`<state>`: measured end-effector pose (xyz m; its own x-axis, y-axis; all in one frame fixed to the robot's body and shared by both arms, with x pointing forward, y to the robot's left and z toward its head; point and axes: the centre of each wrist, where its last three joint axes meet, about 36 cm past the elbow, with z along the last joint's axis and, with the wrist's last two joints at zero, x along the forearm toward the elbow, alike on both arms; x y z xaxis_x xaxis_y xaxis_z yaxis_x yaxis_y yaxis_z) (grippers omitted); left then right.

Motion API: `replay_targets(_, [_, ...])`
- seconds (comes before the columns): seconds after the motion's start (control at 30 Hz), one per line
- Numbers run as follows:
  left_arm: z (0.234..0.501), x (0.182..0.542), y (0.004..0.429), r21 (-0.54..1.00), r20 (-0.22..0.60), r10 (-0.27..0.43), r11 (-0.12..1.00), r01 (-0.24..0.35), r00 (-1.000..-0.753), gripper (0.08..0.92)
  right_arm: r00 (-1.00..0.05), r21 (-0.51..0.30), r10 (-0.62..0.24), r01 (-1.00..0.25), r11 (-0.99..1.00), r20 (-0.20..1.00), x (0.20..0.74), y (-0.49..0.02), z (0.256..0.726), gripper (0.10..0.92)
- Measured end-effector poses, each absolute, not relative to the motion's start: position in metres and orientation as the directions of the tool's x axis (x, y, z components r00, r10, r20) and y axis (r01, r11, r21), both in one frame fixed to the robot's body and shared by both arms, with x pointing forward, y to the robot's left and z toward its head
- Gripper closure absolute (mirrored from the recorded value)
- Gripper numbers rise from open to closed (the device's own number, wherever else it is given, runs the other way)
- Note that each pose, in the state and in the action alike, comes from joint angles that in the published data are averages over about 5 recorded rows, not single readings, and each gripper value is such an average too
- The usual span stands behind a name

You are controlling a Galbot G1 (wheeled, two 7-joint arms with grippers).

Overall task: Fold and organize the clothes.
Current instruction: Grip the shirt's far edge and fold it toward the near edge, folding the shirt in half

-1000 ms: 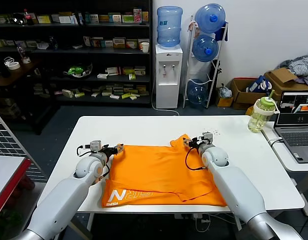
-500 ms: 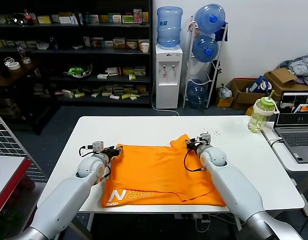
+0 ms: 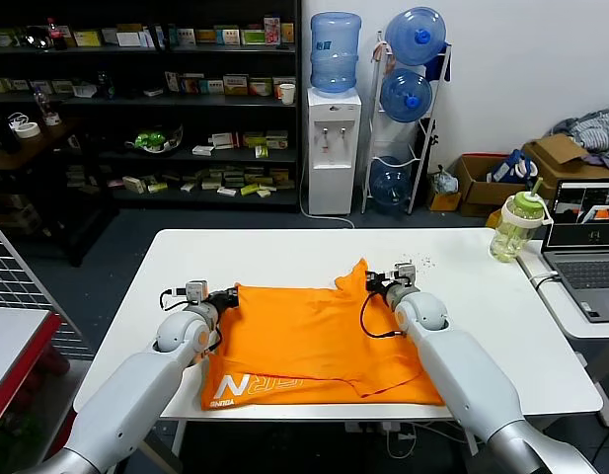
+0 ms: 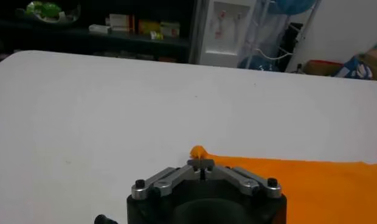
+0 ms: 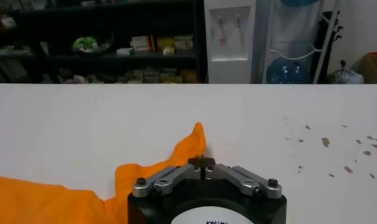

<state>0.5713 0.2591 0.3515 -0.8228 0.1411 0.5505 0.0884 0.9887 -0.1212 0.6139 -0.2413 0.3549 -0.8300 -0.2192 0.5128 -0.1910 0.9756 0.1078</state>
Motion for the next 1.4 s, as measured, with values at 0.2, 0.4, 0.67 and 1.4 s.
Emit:
replay_targets(0.2, [0.355, 0.565, 0.264, -0.119, 0.526, 0.136, 0.989, 0.085, -0.84, 0.91, -0.85, 0.118, -0.218, -0.184, 0.976, 0.48, 0.605, -0.248, 0.362, 0.898])
replay_targets(0.4, [0.367, 0.549, 0.269, -0.117, 0.49, 0.135, 0.989, 0.089, -0.861, 0.91, -0.859, 0.122, -0.212, -0.174, 0.977, 0.466, 0.583, -0.258, 0.373, 0.898])
replay_targets(0.67, [0.385, 0.511, 0.272, -0.108, 0.453, 0.143, 0.989, 0.106, -0.88, 0.91, -0.851, 0.122, -0.211, -0.174, 0.977, 0.48, 0.536, -0.274, 0.386, 0.898])
replay_targets(1.4, [0.407, 0.388, 0.252, -0.077, 0.466, 0.193, 0.981, 0.178, -0.863, 0.91, -0.807, 0.095, -0.228, -0.21, 0.973, 0.545, 0.417, -0.283, 0.439, 0.895])
